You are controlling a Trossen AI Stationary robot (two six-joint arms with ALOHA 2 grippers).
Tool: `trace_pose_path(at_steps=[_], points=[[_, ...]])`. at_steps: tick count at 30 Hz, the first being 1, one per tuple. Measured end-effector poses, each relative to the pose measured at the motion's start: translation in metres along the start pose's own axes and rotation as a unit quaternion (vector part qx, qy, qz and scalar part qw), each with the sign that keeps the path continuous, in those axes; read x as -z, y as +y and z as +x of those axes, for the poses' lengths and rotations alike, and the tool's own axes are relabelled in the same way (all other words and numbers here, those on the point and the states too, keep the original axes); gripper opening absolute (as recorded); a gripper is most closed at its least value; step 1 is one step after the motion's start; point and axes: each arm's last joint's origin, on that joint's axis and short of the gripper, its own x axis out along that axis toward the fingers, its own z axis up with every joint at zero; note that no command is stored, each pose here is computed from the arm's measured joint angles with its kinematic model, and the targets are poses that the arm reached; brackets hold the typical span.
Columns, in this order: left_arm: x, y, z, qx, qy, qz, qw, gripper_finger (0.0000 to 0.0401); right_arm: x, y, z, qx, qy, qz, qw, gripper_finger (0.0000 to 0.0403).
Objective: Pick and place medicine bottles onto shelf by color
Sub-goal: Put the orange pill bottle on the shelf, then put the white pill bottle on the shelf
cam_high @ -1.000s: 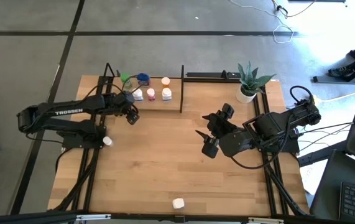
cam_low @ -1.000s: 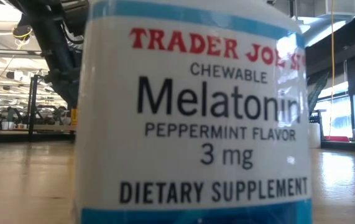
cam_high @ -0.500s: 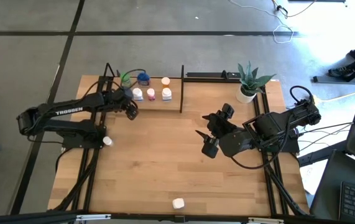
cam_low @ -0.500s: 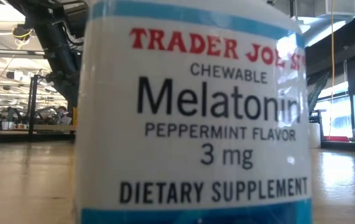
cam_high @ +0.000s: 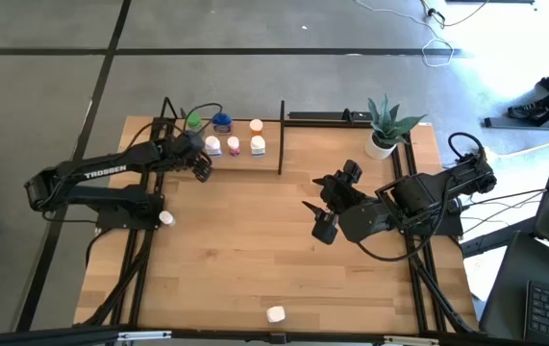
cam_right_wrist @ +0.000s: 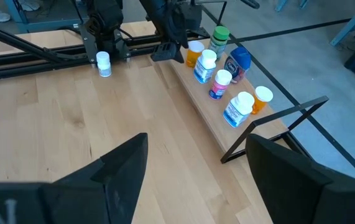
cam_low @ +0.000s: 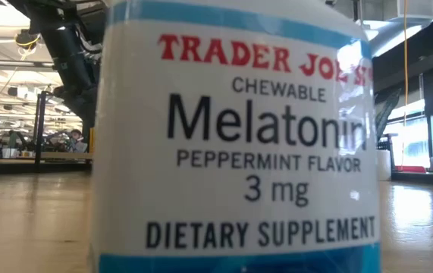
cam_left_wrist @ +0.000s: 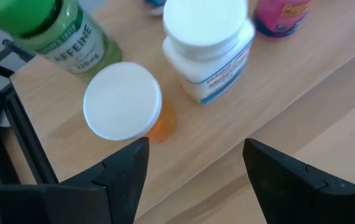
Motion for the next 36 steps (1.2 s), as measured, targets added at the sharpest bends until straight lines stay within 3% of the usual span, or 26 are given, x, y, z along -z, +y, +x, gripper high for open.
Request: trace_pose_path(at_steps=[7, 12, 20, 28, 36], points=[[-0.015, -0.002, -0.039, 0.042, -0.051, -0.008, 0.998, 0.0255, 0.000, 0.000, 0.000, 0.000, 0.001, -0.003, 1.000, 0.0272], [-0.020, -0.007, -0.076, 0.110, -0.069, 0.025, 0.991, 0.0255, 0.001, 0.001, 0.000, -0.024, 0.016, -0.008, 1.000, 0.0272], [-0.009, -0.019, -0.118, 0.198, 0.018, 0.063, 0.978, 0.0255, 0.002, 0.003, 0.000, -0.050, 0.028, -0.043, 0.997, 0.0272], [0.011, -0.039, -0.133, 0.269, 0.119, 0.073, 0.953, 0.0255, 0.003, 0.005, -0.001, -0.096, 0.044, -0.104, 0.989, 0.0272], [0.030, -0.053, -0.149, 0.313, 0.187, 0.055, 0.930, 0.0255, 0.003, 0.006, -0.001, -0.112, 0.049, -0.102, 0.987, 0.0272]])
